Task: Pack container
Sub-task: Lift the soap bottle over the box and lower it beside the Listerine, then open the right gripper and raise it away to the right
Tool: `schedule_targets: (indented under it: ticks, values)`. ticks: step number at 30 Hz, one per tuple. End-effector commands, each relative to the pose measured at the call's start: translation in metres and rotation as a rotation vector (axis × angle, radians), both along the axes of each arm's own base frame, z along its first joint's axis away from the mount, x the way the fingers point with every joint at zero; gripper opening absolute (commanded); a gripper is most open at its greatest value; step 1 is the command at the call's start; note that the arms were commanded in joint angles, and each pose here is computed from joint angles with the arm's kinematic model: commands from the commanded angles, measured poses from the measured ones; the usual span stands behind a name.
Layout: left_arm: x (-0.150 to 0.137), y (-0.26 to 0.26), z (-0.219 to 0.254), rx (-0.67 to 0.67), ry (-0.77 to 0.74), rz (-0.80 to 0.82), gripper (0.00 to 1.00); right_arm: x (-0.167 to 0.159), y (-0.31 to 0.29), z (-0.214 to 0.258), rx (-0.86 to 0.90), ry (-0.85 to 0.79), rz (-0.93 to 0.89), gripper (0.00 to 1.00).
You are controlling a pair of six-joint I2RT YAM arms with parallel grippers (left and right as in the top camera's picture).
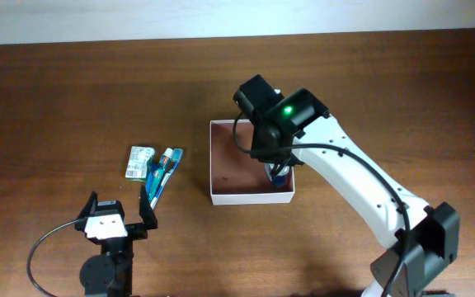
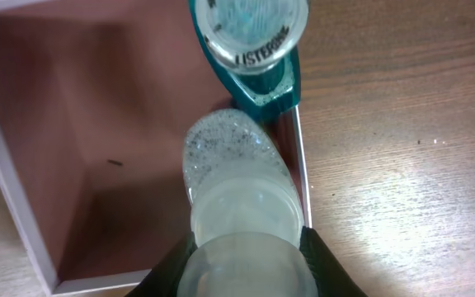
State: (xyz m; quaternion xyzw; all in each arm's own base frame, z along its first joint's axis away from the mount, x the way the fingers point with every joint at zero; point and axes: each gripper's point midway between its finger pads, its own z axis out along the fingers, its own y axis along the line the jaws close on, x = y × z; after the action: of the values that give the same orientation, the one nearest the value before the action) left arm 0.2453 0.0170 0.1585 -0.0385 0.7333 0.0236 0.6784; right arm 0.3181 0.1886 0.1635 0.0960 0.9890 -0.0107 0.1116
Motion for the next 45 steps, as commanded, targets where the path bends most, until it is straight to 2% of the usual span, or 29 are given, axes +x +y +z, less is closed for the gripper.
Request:
schedule_targets:
  ticks: [1,21,22,23,33,38,45]
  values:
    - [0.000,-0.002,-0.001,0.011,-0.003,-0.011,0.99,0.002,-0.003,-0.008,-0.022,-0.025,-0.015,0.27]
    - [0.000,-0.002,-0.001,0.011,-0.003,-0.011,0.99,-0.003,-0.011,-0.018,-0.061,-0.004,-0.013,0.28]
    - [0.000,-0.002,-0.001,0.011,-0.003,-0.011,0.99,-0.003,-0.011,-0.018,-0.061,-0.003,-0.013,0.32]
    - [0.000,-0.002,-0.001,0.011,-0.003,-0.011,0.99,-0.004,-0.011,-0.019,-0.063,0.000,-0.013,0.41]
    - [0.000,-0.002,-0.001,0.011,-0.003,-0.011,0.99,-0.005,-0.012,-0.018,-0.071,0.008,0.009,0.45]
    - [0.000,-0.002,-0.001,0.011,-0.003,-0.011,1.00,0.003,0.008,0.024,0.066,-0.041,0.149,0.45]
    - [0.000,-0.002,-0.001,0.011,-0.003,-0.011,0.99,0.008,-0.017,0.108,0.079,-0.221,0.172,0.46]
